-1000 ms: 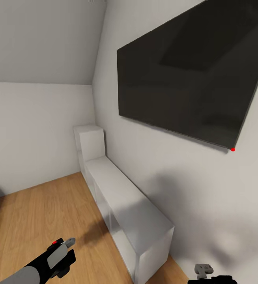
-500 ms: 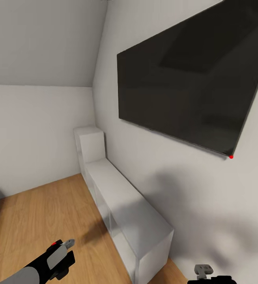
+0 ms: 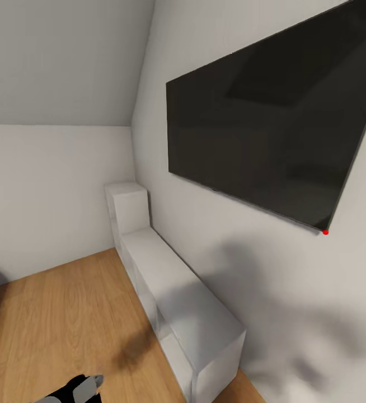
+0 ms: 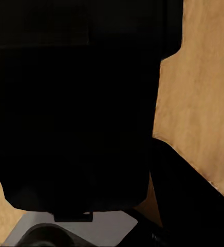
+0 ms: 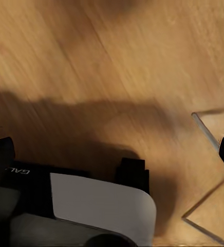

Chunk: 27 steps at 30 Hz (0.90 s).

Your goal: Attach the digital camera to the camera tripod in the bedroom.

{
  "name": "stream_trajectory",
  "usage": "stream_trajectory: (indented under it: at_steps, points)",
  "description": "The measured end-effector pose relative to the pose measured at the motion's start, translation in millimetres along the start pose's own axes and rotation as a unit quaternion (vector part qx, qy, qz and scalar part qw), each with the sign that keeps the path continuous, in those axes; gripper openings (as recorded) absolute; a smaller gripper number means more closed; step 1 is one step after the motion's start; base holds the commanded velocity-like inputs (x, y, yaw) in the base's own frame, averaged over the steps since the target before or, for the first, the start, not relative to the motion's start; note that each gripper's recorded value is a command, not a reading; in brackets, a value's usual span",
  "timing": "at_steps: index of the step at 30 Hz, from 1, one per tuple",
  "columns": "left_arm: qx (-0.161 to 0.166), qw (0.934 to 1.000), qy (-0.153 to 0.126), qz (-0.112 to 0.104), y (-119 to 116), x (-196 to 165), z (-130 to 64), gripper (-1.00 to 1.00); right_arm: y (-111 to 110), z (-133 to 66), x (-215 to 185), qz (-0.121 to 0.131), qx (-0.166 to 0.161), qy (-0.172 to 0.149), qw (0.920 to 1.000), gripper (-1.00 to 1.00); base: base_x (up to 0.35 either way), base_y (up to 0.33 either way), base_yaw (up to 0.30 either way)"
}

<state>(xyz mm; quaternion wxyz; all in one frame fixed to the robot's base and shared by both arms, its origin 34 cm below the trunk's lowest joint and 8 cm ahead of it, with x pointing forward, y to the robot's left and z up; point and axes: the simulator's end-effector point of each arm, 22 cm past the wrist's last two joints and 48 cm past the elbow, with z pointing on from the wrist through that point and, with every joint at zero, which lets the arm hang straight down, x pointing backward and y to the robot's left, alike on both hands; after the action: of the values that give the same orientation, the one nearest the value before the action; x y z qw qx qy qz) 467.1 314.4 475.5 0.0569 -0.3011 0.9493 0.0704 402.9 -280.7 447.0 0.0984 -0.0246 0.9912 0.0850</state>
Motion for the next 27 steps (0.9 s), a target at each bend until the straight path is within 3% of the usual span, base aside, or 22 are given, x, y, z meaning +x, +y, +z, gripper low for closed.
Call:
stream_trajectory:
  at_steps: [7,8,9,19,24,27]
  points:
    - [-0.024,0.9992,-0.013,0.027,31.1,41.0,10.4,-1.0,1.3,7.5,58.1,-0.009,0.042,0.025,0.9988,1.0,0.0,0.0,0.0]
    - [-0.035,0.9984,-0.017,0.041,46.0,55.3,15.8,-1.0,4.1,9.0,70.7,-0.015,0.049,0.024,0.9984,1.0,0.0,0.0,0.0]
    - [-0.036,0.9985,-0.014,0.039,49.5,60.5,16.0,-1.0,4.5,7.8,76.7,-0.012,0.051,0.029,0.9982,1.0,0.0,0.0,0.0]
    - [-0.047,0.9977,-0.002,0.048,69.6,83.9,6.8,-1.0,7.8,-8.1,83.1,-0.012,0.057,0.031,0.9978,1.0,0.0,0.0,0.0]
    - [-0.059,0.997,0.01,0.049,90.2,111.5,5.1,-1.0,13.6,-15.8,97.6,-0.01,0.052,0.044,0.9976,1.0,0.0,0.0,0.0]
    - [-0.059,0.9967,0.014,0.054,102.1,131.5,4.7,-1.0,14.5,-20.2,89.1,-0.013,0.051,0.025,0.9983,1.0,0.0,0.0,0.0]
